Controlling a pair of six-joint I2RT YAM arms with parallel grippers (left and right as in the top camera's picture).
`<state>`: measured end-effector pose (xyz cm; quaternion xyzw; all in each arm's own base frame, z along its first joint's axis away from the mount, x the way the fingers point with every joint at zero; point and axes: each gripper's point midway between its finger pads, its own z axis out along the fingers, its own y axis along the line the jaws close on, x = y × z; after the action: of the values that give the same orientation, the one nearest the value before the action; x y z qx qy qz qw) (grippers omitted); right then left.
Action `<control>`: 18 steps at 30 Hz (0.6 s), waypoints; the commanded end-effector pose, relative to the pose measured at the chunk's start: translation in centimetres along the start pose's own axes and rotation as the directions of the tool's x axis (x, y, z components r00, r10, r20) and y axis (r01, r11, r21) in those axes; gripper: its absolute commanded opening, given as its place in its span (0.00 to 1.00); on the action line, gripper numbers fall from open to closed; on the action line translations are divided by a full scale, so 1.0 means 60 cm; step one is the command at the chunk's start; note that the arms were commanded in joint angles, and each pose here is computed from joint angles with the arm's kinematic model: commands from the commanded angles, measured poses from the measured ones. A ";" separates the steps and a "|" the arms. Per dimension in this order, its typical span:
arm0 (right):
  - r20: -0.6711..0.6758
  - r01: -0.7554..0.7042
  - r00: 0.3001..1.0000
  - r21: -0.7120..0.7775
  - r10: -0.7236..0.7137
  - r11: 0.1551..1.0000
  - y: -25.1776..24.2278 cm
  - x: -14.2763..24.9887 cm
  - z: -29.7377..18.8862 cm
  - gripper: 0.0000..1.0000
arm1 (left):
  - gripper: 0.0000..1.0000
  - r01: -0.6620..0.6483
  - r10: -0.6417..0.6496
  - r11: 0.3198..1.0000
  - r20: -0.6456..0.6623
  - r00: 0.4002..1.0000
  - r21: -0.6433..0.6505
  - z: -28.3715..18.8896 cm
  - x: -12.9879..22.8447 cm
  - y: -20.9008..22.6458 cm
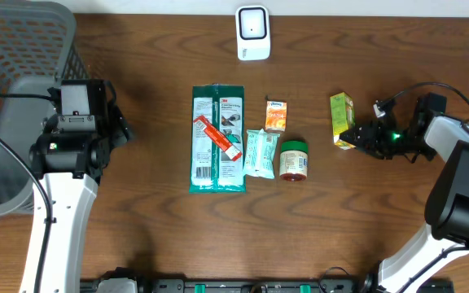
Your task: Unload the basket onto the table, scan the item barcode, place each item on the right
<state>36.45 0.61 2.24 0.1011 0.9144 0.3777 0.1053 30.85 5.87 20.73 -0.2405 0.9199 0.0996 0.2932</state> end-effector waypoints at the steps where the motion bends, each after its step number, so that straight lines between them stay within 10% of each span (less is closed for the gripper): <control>1: -0.010 0.017 1.000 0.146 -0.016 0.989 -0.046 0.013 -0.003 0.50 | 0.87 -0.001 0.001 1.000 0.014 1.000 -0.011 -0.005 -0.007 0.006; 18: -0.003 0.029 1.000 0.295 -0.030 0.955 -0.089 0.006 -0.013 0.56 | 0.87 -0.001 0.001 1.000 0.014 1.000 -0.011 -0.005 -0.007 0.006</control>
<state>36.48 -1.35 1.21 0.0929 0.9406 0.3046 0.1176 30.85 5.87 20.73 -0.2405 0.9199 0.0996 0.2932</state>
